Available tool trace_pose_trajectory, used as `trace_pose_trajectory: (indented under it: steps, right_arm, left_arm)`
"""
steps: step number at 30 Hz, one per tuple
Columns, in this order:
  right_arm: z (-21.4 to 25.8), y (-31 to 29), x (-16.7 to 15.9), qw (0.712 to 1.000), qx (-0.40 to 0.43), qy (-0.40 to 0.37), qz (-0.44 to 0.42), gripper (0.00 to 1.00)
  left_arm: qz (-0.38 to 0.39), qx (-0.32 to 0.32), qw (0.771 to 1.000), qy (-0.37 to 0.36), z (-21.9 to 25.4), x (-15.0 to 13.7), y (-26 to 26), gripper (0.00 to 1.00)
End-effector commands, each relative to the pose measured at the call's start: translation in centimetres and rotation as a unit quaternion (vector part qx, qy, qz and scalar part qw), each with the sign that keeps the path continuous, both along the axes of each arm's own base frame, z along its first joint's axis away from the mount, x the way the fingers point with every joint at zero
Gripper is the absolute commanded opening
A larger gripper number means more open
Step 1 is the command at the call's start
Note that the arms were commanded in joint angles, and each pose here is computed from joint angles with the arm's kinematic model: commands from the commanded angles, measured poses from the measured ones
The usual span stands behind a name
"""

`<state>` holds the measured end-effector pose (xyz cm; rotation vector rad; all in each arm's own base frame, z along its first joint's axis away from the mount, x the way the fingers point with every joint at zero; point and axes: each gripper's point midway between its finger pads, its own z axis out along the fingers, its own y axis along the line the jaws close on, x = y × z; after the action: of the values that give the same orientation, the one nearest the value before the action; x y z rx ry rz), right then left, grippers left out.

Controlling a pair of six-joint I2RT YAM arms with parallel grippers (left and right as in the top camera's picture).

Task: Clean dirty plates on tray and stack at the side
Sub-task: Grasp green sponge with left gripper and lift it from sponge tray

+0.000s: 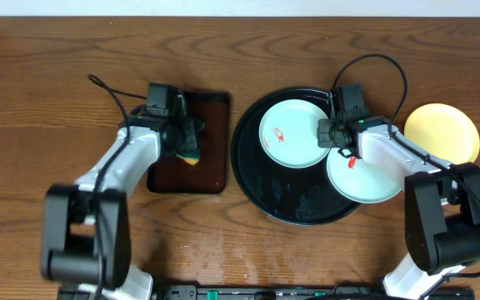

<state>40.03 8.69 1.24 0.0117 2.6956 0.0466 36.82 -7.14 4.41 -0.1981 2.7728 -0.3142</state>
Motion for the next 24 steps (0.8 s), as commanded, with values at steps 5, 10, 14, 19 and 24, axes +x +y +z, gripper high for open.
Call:
trace_pose_trajectory:
  steps: [5, 10, 14, 19, 24]
  right_arm:
    - [-0.6, -0.5, -0.2, 1.000, -0.003, 0.008, -0.006, 0.01]
    - [-0.6, -0.5, -0.2, 1.000, -0.003, 0.007, -0.005, 0.01]
    - [-0.6, -0.5, -0.2, 1.000, -0.003, 0.007, -0.005, 0.01]
    - [-0.5, -0.5, -0.2, 1.000, -0.003, 0.006, -0.005, 0.01]
    - [-0.5, -0.5, -0.2, 1.000, -0.003, 0.006, -0.005, 0.01]
  left_arm:
    - [0.004, -0.005, 0.995, -0.100, 8.5, -0.2, 0.5, 0.07]
    - [0.003, -0.007, 0.993, -0.115, 9.7, -0.5, 0.5, 0.07]
    - [0.003, -0.009, 0.991, -0.131, 10.4, -0.1, 0.5, 0.07]
    - [0.004, -0.010, 0.990, -0.138, 10.5, 0.2, 0.4, 0.07]
    - [0.008, -0.012, 0.991, -0.131, 10.3, 0.1, 0.4, 0.07]
